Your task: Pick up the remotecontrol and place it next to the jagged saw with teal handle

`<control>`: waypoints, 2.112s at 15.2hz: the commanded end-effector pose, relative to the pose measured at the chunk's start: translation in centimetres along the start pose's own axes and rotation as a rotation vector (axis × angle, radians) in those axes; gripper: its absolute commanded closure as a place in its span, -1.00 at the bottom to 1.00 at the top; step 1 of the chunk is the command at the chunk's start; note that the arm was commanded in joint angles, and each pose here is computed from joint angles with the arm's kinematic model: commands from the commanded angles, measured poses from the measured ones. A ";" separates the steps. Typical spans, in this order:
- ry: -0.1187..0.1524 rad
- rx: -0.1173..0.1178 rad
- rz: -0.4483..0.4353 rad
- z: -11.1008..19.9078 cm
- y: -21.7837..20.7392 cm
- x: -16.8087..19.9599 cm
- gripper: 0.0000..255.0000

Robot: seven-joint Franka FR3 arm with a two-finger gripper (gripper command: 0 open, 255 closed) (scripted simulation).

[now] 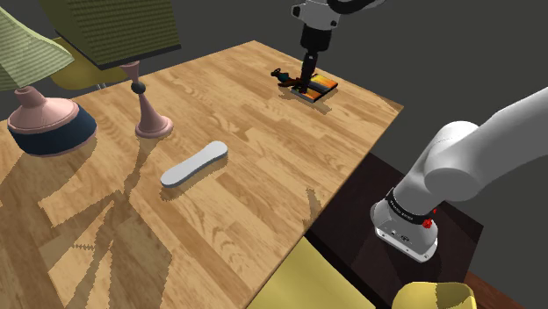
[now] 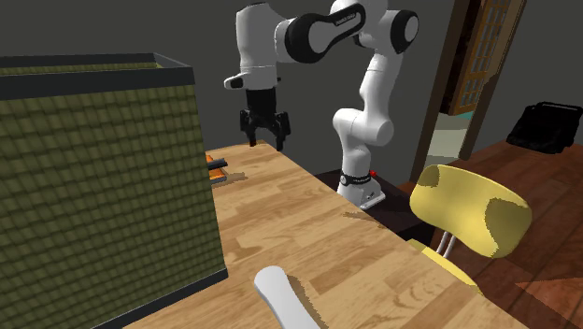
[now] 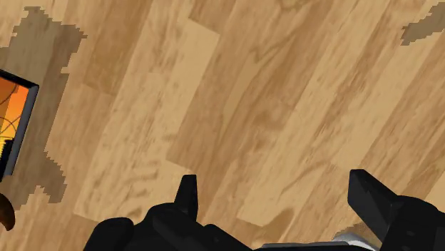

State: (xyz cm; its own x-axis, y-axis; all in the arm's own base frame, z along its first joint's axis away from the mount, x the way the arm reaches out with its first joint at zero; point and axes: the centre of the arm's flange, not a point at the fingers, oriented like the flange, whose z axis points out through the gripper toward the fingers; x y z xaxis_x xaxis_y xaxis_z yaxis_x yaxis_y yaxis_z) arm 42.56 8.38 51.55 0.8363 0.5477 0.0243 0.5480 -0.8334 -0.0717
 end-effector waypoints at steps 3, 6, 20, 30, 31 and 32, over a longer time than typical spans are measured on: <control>-0.007 -0.010 -0.144 2.0 -1.7 4.9 -1.00; -0.013 -0.018 -0.250 3.6 -3.2 8.4 -1.00; -0.041 -0.053 -0.744 11.5 -14.4 21.3 -1.00; -0.059 -0.075 -1.061 17.4 -24.1 26.0 -1.00; -0.059 -0.075 -1.061 18.0 -24.0 26.0 -1.00; -0.059 -0.075 -1.061 18.5 -24.0 26.0 -1.00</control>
State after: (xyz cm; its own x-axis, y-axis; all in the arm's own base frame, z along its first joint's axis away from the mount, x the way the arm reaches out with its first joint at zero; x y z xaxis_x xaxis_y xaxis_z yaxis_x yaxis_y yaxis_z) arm 50.94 43.87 36.07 -0.0664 0.9977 -0.0104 0.9976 0.0666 0.0189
